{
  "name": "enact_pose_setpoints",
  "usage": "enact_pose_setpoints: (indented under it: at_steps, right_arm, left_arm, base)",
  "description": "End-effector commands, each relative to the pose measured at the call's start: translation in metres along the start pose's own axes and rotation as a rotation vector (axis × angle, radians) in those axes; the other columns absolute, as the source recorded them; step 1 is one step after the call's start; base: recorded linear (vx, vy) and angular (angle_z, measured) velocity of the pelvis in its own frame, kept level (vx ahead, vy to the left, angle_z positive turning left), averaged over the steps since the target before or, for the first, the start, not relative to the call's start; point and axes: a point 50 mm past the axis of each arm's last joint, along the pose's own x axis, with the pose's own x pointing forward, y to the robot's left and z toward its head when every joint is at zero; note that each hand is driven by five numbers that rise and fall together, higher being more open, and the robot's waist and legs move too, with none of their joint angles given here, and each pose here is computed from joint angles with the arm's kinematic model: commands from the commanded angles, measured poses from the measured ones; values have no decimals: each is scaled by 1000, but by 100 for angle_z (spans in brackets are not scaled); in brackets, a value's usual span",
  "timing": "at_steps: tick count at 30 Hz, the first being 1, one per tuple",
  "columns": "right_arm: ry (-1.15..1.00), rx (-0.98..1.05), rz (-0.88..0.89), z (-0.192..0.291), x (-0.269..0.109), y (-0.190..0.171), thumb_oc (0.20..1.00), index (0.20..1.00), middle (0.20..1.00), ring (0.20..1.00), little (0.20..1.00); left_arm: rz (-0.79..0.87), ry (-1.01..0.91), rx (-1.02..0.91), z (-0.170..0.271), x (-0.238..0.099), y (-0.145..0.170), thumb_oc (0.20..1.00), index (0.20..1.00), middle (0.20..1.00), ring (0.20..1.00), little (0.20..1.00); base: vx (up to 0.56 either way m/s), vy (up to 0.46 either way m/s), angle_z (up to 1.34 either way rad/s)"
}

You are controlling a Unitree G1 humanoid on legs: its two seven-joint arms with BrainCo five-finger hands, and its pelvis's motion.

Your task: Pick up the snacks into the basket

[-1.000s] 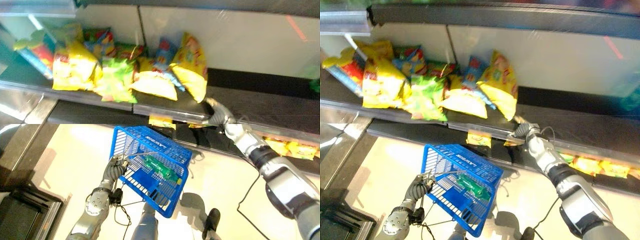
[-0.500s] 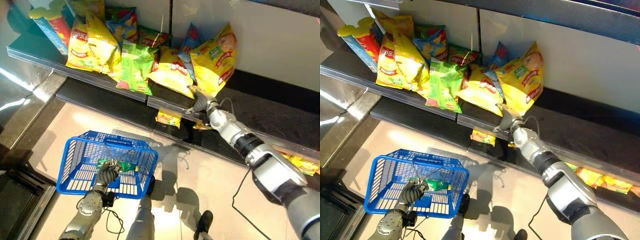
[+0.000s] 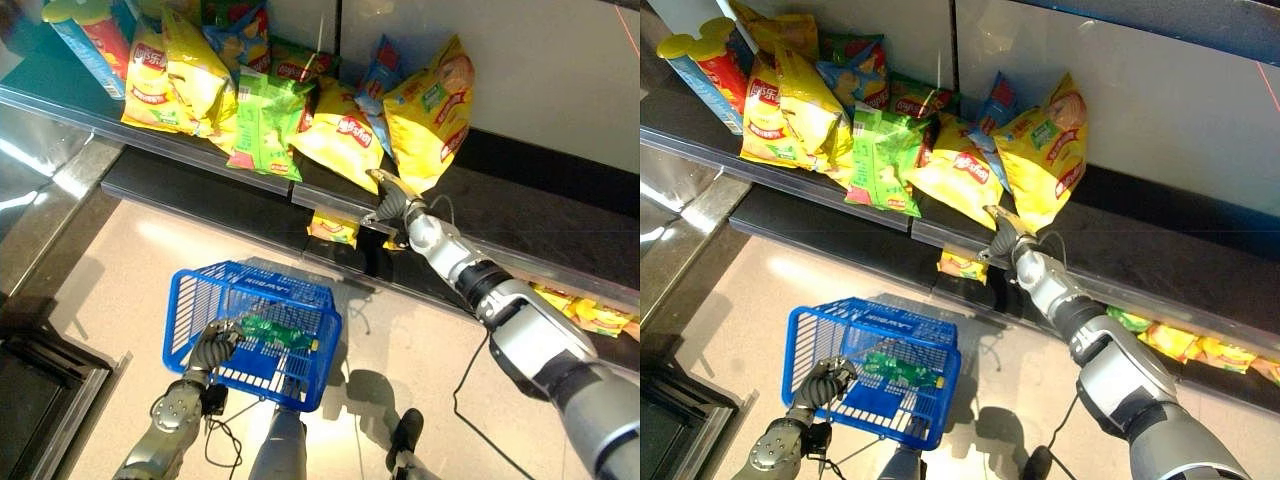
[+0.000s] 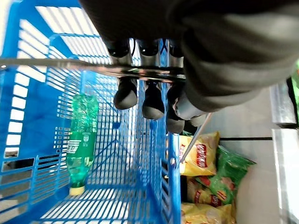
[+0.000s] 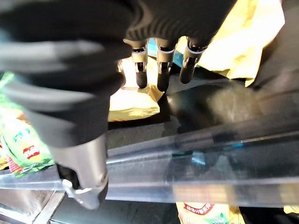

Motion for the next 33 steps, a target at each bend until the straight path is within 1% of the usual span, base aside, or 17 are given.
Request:
enact_pose_setpoints:
  at_steps: [1,2,4,6,8,9,11,13,19,22,23,33]
  right_arm:
    - [-62,-55,-114,18,11,-42,1000,1000,1000,1000,1000]
    - [-62,-56,-114,18,11,-43,1000,1000,1000,1000,1000]
    - [-64,-87,-145,19,12,-55,1000,1000,1000,1000,1000]
    - [-28,-70,-199,12,12,-70,1000,1000,1000,1000,1000]
    - [-16,-68,-209,9,12,-74,1000,1000,1000,1000,1000]
    - [11,-73,-253,5,12,-87,1000,1000,1000,1000,1000]
    - [11,-72,-253,5,13,-87,1000,1000,1000,1000,1000]
    - [31,-69,-288,3,13,-97,1000,1000,1000,1000,1000]
    - [35,-11,-375,4,11,-125,1000,1000,1000,1000,1000]
    - [16,-9,-402,9,10,-136,1000,1000,1000,1000,1000]
    - [-2,-15,-429,14,10,-144,1000,1000,1000,1000,1000]
    - [-63,-38,-440,30,11,-148,1000,1000,1000,1000,1000]
  left_arm:
    - [-13,-315,-15,62,1,8,200,200,200,200,200]
    - [-13,-315,-15,62,2,8,200,200,200,200,200]
    - [-30,-321,-12,63,1,6,200,200,200,200,200]
    - [-42,-320,-18,63,0,5,200,200,200,200,200]
    - [-46,-318,-21,63,0,4,200,200,200,200,200]
    - [-69,-319,-23,63,0,0,200,200,200,200,200]
    - [-68,-319,-23,63,0,0,200,200,200,200,200]
    - [-86,-316,-23,63,-1,-3,200,200,200,200,200]
    - [-105,-310,-23,62,-2,-4,200,200,200,200,200]
    - [-107,-305,-21,61,-2,-4,200,200,200,200,200]
    - [-108,-299,-17,60,-3,-4,200,200,200,200,200]
    - [-126,-291,-10,58,-6,-6,200,200,200,200,200]
  base:
    - [0,0,0]
    - [24,-4,4]
    - [23,-1,5]
    - [15,-16,4]
    - [7,-6,7]
    - [25,-9,9]
    - [20,-8,13]
    - [25,-9,8]
    - [4,-2,1]
    - [19,4,10]
    - [12,3,5]
    - [4,-1,1]
